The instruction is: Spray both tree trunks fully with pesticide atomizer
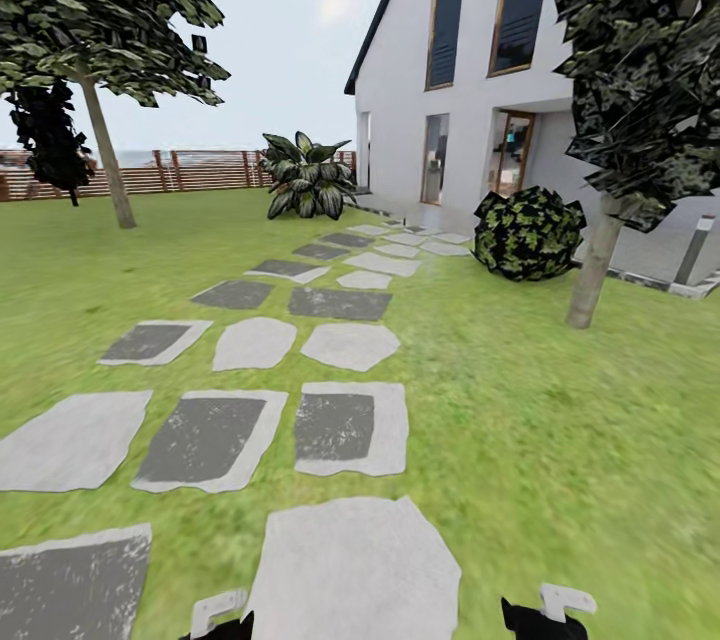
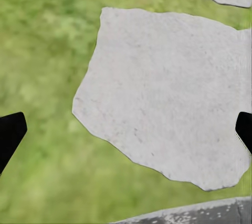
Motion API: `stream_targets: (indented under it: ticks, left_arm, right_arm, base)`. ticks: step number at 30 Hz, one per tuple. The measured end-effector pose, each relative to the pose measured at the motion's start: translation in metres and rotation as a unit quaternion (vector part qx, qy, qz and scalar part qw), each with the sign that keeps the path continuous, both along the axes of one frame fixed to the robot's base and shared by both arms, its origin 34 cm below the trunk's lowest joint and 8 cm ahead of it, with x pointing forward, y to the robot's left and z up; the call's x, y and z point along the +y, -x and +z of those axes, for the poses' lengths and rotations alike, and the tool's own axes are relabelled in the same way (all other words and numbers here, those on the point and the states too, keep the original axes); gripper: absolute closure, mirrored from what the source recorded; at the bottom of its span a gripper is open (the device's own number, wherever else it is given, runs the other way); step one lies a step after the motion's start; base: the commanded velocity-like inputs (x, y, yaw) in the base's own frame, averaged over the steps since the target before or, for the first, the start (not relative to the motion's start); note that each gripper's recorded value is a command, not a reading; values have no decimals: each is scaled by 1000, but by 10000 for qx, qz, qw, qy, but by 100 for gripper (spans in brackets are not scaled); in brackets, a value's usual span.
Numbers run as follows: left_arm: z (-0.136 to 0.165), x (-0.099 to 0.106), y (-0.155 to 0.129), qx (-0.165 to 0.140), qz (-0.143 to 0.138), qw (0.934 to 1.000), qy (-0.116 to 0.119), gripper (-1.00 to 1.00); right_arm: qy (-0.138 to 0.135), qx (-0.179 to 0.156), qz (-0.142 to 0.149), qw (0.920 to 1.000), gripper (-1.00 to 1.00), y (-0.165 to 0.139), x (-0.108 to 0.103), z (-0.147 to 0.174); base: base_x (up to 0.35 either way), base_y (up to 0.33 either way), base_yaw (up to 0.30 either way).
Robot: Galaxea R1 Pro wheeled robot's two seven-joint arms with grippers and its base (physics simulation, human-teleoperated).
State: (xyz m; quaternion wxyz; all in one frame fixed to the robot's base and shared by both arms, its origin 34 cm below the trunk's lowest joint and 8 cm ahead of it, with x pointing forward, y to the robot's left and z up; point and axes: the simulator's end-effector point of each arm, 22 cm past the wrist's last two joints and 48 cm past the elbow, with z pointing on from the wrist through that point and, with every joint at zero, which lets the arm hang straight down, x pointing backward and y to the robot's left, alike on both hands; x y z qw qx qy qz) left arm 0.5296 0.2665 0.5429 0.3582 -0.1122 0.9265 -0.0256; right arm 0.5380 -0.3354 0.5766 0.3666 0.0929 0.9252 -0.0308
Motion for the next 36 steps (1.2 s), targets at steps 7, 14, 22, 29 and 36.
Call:
stream_targets:
  ticks: [7,14,22,29,36]
  left_arm:
    - [0,0,0,-1,-2,10000,-2,-100]
    - [0,0,0,-2,-1,10000,0,-100]
    - [1,0,-1,-17,-1,10000,0,-100]
    - [2,0,-2,-31,0,10000,-1,-100]
    - [2,0,-2,-34,0,10000,-1,-100]
  right_arm:
    - [8,1,-4,10000,-100,0,-1,0]
    - [11,-4,-19,10000,-100,0,-2,0]
    - [14,-16,-22,10000,-100,-1,-2,1]
    - [13,-29,-23,10000,-100,-1,-2,2]
    - [13,-33,-24,10000,-100,-2,-2,3]
  base:
    - [334,0,0]
    - [334,0,-12]
    - [334,0,-187]
    - [335,0,-157]
    - [335,0,-33]
